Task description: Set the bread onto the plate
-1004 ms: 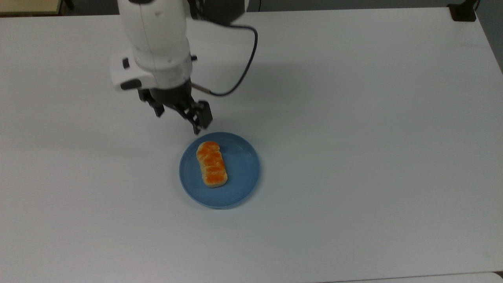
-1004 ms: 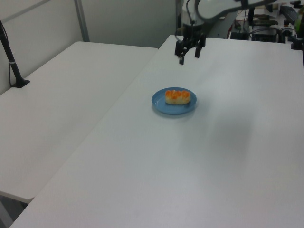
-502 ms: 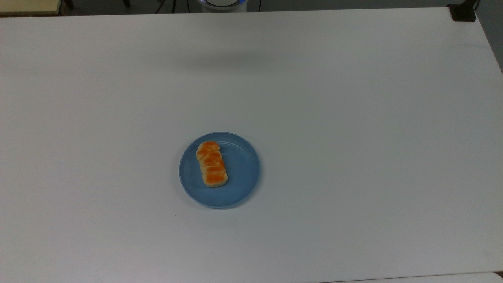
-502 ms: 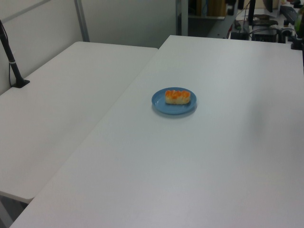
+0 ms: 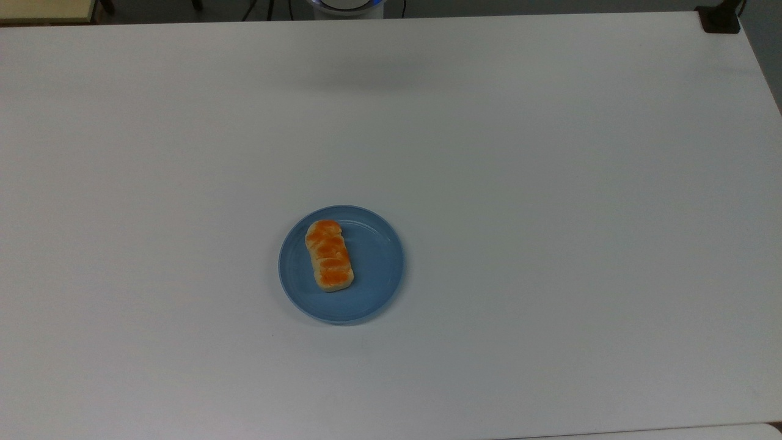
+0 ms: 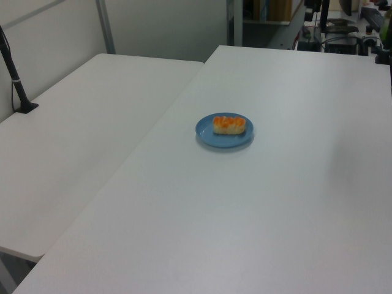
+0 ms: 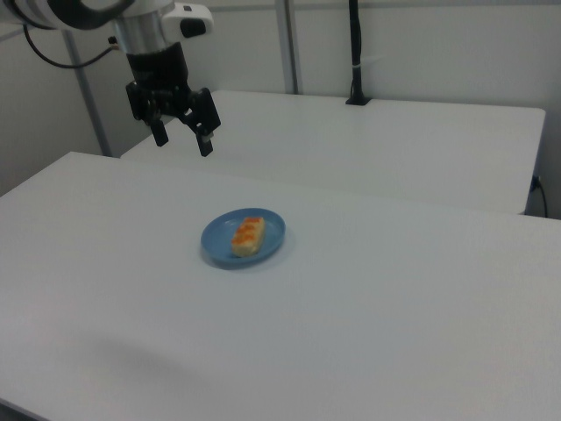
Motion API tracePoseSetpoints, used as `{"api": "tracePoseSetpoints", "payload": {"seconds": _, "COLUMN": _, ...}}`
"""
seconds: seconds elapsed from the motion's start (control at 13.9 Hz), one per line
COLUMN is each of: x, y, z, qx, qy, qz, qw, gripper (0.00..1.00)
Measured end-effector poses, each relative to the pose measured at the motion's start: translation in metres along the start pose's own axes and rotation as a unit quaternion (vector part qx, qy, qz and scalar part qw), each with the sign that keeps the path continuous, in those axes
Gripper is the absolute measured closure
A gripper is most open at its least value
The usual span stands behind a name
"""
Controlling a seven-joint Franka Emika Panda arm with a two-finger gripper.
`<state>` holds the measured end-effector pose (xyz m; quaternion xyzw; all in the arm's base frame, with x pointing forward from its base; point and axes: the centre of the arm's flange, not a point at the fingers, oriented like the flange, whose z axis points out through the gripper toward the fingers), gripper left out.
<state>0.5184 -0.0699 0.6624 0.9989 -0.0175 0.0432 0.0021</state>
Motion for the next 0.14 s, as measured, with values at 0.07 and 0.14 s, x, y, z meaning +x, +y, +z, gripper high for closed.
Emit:
{"api": "tracePoseSetpoints", "payload": {"seconds": 0.07, "x": 0.0025, "y": -0.0022, "z": 0.0060, "qx": -0.001, "qy": -0.001, "qz": 0.000, "qw": 1.0000, "gripper": 0.00}}
{"api": "tracePoseSetpoints", "payload": {"seconds": 0.14, "x": 0.0038, "y": -0.0022, "z": 0.0095, "qx": -0.001, "qy": -0.003, "qz": 0.000, "qw": 1.0000, "gripper": 0.00}}
